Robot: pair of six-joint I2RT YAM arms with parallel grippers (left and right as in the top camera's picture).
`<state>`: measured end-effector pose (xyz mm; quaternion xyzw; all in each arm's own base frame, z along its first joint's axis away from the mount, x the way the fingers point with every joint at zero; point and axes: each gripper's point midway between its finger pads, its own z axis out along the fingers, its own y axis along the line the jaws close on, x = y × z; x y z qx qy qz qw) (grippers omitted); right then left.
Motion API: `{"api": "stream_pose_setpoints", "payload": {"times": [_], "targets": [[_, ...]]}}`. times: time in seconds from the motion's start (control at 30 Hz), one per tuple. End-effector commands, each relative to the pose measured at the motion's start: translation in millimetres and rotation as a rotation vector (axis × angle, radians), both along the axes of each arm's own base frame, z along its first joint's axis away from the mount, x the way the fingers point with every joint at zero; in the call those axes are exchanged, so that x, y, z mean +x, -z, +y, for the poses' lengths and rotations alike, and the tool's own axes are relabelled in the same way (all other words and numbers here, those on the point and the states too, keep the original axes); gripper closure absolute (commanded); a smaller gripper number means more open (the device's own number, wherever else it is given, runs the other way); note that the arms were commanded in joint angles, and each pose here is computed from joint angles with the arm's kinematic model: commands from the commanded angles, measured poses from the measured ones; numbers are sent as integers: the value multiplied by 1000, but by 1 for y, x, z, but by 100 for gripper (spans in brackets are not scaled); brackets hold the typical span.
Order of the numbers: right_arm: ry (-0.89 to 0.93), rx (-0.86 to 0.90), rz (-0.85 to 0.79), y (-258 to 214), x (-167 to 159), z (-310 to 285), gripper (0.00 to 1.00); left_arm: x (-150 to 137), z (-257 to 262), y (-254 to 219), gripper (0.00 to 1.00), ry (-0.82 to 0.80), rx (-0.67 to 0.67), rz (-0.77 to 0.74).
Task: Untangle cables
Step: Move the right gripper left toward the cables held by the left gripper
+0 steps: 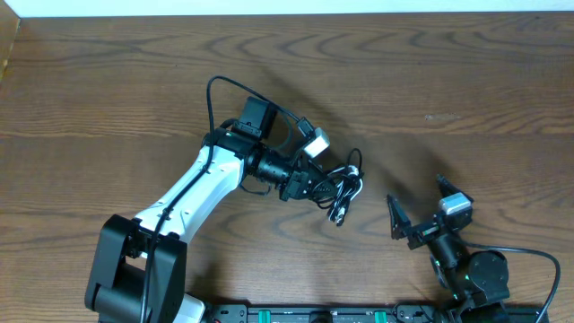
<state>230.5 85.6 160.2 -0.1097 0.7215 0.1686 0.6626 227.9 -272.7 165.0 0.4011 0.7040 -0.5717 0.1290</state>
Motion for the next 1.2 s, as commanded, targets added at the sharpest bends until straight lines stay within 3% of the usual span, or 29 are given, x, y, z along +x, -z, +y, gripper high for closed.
{"api": "stream_pose_setpoints", "payload": {"times": [0.0, 0.07, 0.27, 0.5, 0.63, 0.73, 0.8, 0.9, 0.93, 1.0, 1.07, 1.1, 1.17], "targets": [[-38, 71, -11, -39, -10, 5, 1, 0, 6, 18, 93, -2, 75, -35], [-38, 83, -5, -60, -13, 4, 1, 1, 9, 25, 93, -12, 122, -43], [-65, 95, 155, -95, -9, 12, 1, -1, 9, 23, 92, 10, 100, -73], [-297, 93, 415, -108, -5, 55, 1, -10, 11, 22, 93, 93, 47, -197], [-496, 136, 488, -109, -13, 84, 1, -17, 14, 23, 92, 141, 26, -261], [-526, 146, 549, -99, -13, 89, 1, -17, 14, 23, 93, 142, 25, -260], [-508, 143, 580, -90, -7, 88, 11, -17, 14, 22, 93, 142, 17, -257], [-479, 199, 649, -83, 1, 90, 17, -17, 14, 22, 92, 142, 16, -256], [-458, 223, 675, -80, 4, 90, 26, -17, 14, 22, 93, 142, 16, -256], [-375, 274, 749, -70, 13, 85, 59, -17, 14, 22, 93, 142, 16, -256], [-293, 309, 827, -55, 19, 79, 79, -17, 14, 22, 93, 142, 16, -256], [-255, 333, 886, -45, 20, 77, 77, -17, 14, 22, 92, 142, 16, -256], [-219, 372, 973, -32, 20, 78, 55, -17, 14, 22, 93, 142, 16, -256]]}}
